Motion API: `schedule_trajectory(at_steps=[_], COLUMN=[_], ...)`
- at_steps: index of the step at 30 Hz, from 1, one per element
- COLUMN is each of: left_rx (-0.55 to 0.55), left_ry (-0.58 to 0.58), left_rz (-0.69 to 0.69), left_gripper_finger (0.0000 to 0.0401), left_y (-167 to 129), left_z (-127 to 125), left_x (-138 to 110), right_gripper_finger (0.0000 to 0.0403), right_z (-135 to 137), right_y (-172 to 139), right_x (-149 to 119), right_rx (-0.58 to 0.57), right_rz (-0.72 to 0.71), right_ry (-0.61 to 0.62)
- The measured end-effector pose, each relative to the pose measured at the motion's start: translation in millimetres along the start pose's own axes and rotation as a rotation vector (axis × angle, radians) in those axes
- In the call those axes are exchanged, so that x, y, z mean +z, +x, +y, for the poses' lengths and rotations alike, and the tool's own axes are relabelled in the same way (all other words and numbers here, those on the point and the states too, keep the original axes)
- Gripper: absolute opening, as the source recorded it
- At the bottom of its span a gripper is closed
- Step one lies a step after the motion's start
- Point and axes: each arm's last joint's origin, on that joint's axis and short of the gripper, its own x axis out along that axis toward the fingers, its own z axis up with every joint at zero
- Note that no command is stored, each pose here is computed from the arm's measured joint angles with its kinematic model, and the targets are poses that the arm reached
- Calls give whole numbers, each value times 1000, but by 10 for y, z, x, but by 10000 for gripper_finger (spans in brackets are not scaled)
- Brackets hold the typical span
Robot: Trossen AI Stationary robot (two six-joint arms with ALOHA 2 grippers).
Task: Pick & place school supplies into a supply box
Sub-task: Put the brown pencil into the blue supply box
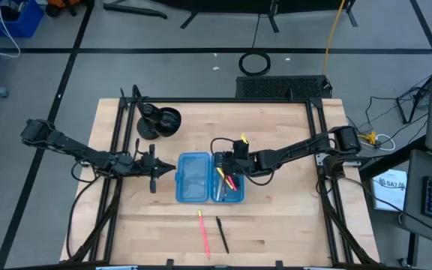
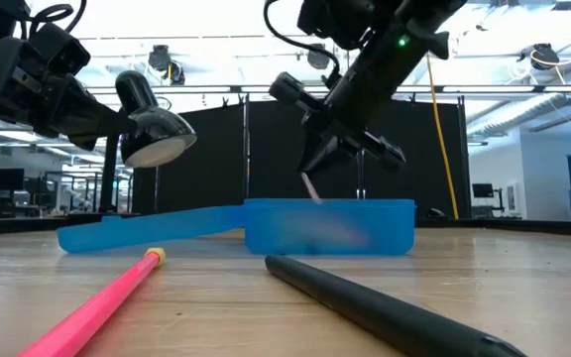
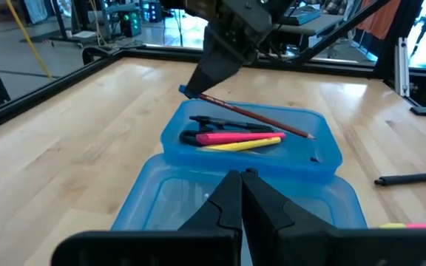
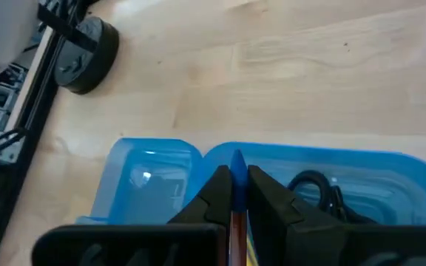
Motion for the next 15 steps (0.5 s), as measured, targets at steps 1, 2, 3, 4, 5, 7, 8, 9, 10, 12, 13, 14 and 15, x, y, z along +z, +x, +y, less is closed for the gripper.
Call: schedule_trajectory(at_steps=[1,2,3,4,5,7,8,9,10,12,13,14,15], left_rx=[0,0,0,0,0,1,1,1,1,1,1,1,1], left_ry=[3,7,12,18,19,21,22,23,23,23,23,23,23], left_rz=[0,0,0,1,0,1,1,1,1,1,1,1,1], left_gripper_finger=[8,8,8,8,8,8,8,8,8,8,8,8,8], left_y=[0,0,0,0,0,0,0,0,0,0,0,0,0], left_z=[0,0,0,0,0,0,0,0,0,0,0,0,0], left_x=[0,0,0,-1,0,-1,-1,-1,-1,-1,-1,-1,-1], right_gripper_finger=[18,18,18,18,18,18,18,18,18,18,18,18,18], right_z=[0,1,0,-6,-20,-53,-64,-75,-86,-100,-100,-106,-121], right_y=[5,12,20,25,34,50,60,68,71,91,111,120,123], right_x=[5,16,29,36,48,69,81,91,96,99,91,85,80], right_rx=[0,1,0,-5,-18,-47,-56,-66,-75,-87,-85,-91,-102], right_rz=[7,11,12,11,10,15,24,29,30,28,28,29,34], right_ry=[2,6,9,5,-4,-16,-17,-19,-24,-27,-25,-28,-36])
